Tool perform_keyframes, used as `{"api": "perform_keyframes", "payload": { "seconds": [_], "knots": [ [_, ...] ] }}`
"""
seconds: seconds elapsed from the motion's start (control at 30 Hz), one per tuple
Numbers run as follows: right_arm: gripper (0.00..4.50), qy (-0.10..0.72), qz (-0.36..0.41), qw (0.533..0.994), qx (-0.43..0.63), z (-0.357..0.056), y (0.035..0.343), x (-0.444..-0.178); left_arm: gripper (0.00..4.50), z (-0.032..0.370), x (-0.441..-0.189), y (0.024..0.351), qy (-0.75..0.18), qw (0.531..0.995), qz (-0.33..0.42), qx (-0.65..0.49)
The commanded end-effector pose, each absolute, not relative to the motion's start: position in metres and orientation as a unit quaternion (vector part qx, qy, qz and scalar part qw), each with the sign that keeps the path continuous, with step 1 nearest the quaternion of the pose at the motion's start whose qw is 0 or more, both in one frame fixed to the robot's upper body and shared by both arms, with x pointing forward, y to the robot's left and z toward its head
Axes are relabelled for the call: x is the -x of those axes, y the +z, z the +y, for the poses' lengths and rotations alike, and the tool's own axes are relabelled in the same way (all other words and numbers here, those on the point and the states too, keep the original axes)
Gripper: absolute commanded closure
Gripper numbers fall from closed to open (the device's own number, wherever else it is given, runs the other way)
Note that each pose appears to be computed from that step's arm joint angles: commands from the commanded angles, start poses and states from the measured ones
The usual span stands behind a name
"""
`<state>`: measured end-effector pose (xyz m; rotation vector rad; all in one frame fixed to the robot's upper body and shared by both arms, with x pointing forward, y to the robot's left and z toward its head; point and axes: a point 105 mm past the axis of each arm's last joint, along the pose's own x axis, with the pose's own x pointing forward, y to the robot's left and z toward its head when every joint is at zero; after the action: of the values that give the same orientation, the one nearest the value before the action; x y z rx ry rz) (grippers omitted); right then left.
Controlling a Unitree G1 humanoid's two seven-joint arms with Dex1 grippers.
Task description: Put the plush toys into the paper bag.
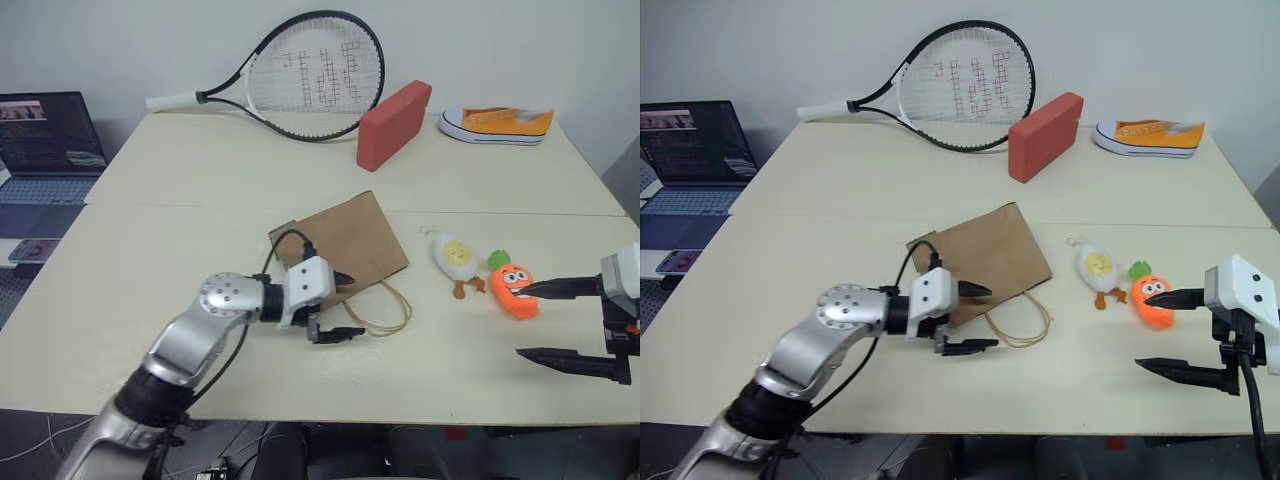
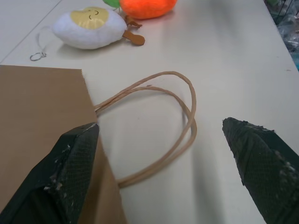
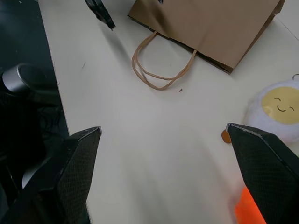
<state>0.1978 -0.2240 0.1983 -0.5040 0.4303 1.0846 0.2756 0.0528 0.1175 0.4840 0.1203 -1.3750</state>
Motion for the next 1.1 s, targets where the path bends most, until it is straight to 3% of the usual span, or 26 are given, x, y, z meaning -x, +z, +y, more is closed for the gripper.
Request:
{"api": "perform_keyframes", "payload": {
  "seconds": [0.03, 0.3, 0.43, 0.83, 0.93, 1.07, 1.1],
  "knots": [
    [0.00, 0.503, 0.188, 0.808, 0.244, -0.219, 0.202, -0.195, 0.01, 0.036, -0.278, 0.114, -0.638, 0.728, 0.034, -0.247],
    [0.00, 0.505, 0.182, 0.810, 0.235, -0.211, 0.200, -0.194, 0.01, 0.010, -0.286, 0.102, -0.649, 0.713, 0.015, -0.266],
    [0.00, 0.506, 0.178, 0.811, 0.232, -0.208, 0.200, -0.194, 0.81, 0.002, -0.284, 0.099, -0.663, 0.702, 0.010, -0.259],
    [0.00, 0.514, 0.169, 0.812, 0.220, -0.198, 0.193, -0.194, 4.46, 0.008, -0.284, 0.111, -0.675, 0.704, 0.011, -0.220],
    [0.00, 0.512, 0.153, 0.818, 0.213, -0.189, 0.190, -0.197, 4.46, 0.014, -0.285, 0.123, -0.675, 0.711, 0.013, -0.195],
    [0.00, 0.490, 0.121, 0.839, 0.203, -0.174, 0.182, -0.212, 4.46, 0.027, -0.294, 0.163, -0.667, 0.737, 0.000, -0.112],
    [0.17, 0.494, 0.115, 0.839, 0.198, -0.168, 0.179, -0.213, 4.49, 0.031, -0.295, 0.172, -0.667, 0.739, -0.002, -0.093]
  ]
}}
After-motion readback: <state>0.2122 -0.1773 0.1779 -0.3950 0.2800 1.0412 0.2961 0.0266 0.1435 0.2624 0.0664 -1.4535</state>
